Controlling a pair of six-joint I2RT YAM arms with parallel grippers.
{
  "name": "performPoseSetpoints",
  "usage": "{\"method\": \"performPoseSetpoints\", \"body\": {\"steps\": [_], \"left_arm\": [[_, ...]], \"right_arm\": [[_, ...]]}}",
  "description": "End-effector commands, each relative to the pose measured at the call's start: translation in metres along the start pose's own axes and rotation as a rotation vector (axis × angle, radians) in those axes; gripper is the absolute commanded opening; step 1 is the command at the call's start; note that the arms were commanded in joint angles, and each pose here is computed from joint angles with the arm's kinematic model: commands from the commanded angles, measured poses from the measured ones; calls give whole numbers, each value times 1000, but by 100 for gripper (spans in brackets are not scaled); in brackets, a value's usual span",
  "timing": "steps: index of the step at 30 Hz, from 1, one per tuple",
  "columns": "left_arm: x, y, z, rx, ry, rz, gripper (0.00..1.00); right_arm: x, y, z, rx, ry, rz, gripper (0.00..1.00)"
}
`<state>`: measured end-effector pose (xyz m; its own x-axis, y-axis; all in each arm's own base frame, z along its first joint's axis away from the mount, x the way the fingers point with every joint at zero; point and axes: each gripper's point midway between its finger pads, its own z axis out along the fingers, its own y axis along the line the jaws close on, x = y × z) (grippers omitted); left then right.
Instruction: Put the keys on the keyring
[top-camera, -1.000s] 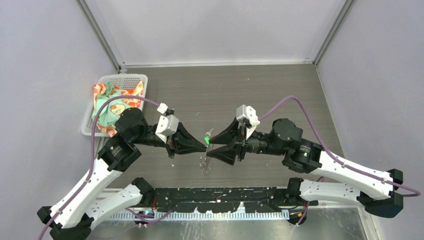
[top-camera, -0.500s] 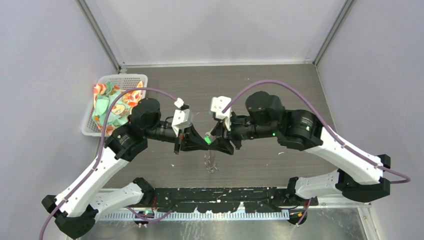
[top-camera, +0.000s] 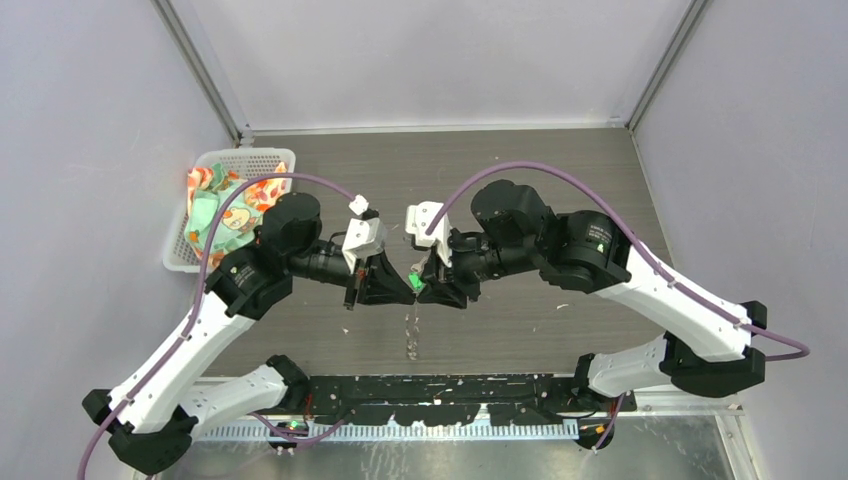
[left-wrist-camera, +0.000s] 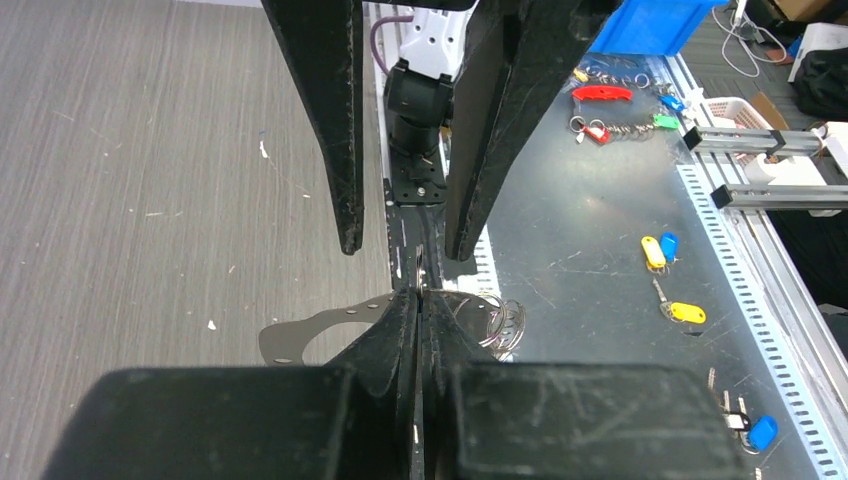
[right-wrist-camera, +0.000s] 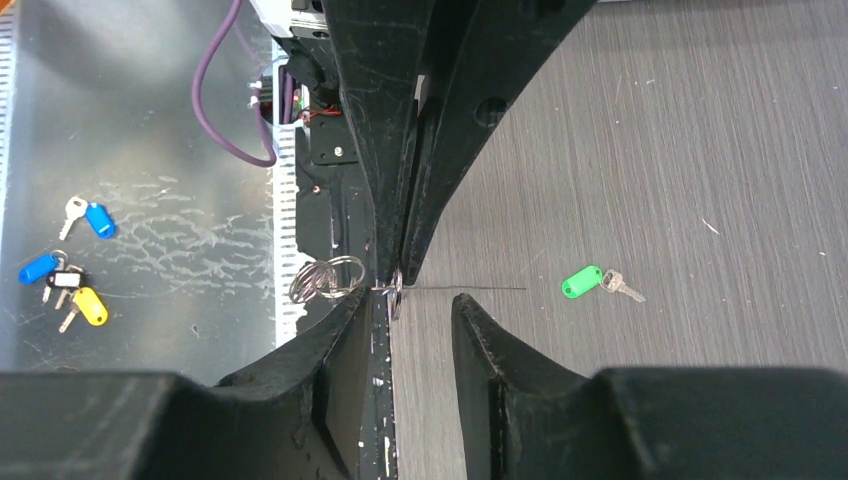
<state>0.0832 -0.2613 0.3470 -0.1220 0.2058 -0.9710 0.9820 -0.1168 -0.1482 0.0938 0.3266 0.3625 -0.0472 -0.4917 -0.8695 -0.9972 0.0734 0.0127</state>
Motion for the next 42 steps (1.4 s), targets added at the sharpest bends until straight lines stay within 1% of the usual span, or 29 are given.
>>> {"method": "performPoseSetpoints", "body": {"steps": [1,6,8,9,10,12,13,18,19,20,21,22,24,26,28,31,33,37,42], "left_arm": [[-17,-11,-4,37,-23,36,0],[-19,-10,-4,35,-26,43,0],[-21,-10,-4,34,-28,47,0],[-22,-11,-5,35,-29,49,0],[-22,-11,-5,37,-30,50,0],[-22,-12,-5,41,-31,52,0],[-22,-13,-5,41,-32,54,0],[-22,-14,-5,49,-38,62,0],[-22,-14,-5,51,-42,60,3],[-22,-15,-5,54,-46,55,16],[-21,-16,-4,57,-48,53,26],[-20,-17,-5,59,-50,54,31],[-16,-18,-6,51,-50,57,36],[-12,-17,-8,32,-41,66,36],[-8,-15,-8,18,-35,74,36],[-4,-12,-6,13,-43,73,34],[-7,-9,-3,11,-69,48,34],[-21,-2,4,9,-131,20,34],[-35,-4,2,5,-178,35,34]], "right_arm": [[-15,0,-2,-11,-33,-29,40],[-15,2,2,-29,-22,-27,38],[-13,3,3,-37,-13,-26,34],[-13,3,3,-41,-11,-28,30],[-12,3,4,-42,-7,-32,24],[-11,3,3,-42,-4,-36,5],[-11,3,2,-41,-3,-37,1],[-10,3,-3,-30,-18,-45,1],[-12,4,-5,-30,-39,-52,1],[-18,4,-6,-27,-86,-64,1],[-24,4,-7,-20,-138,-72,1],[-34,7,-16,-11,-220,-82,1],[-42,7,-18,8,-337,-77,1],[-50,11,-32,24,-458,-81,1],[-53,11,-38,41,-535,-70,1],[-53,10,-39,50,-585,-50,1],[-55,11,-36,39,-614,-38,1],[-55,9,-29,38,-657,-30,1],[-59,8,-28,35,-720,-3,1]]}}
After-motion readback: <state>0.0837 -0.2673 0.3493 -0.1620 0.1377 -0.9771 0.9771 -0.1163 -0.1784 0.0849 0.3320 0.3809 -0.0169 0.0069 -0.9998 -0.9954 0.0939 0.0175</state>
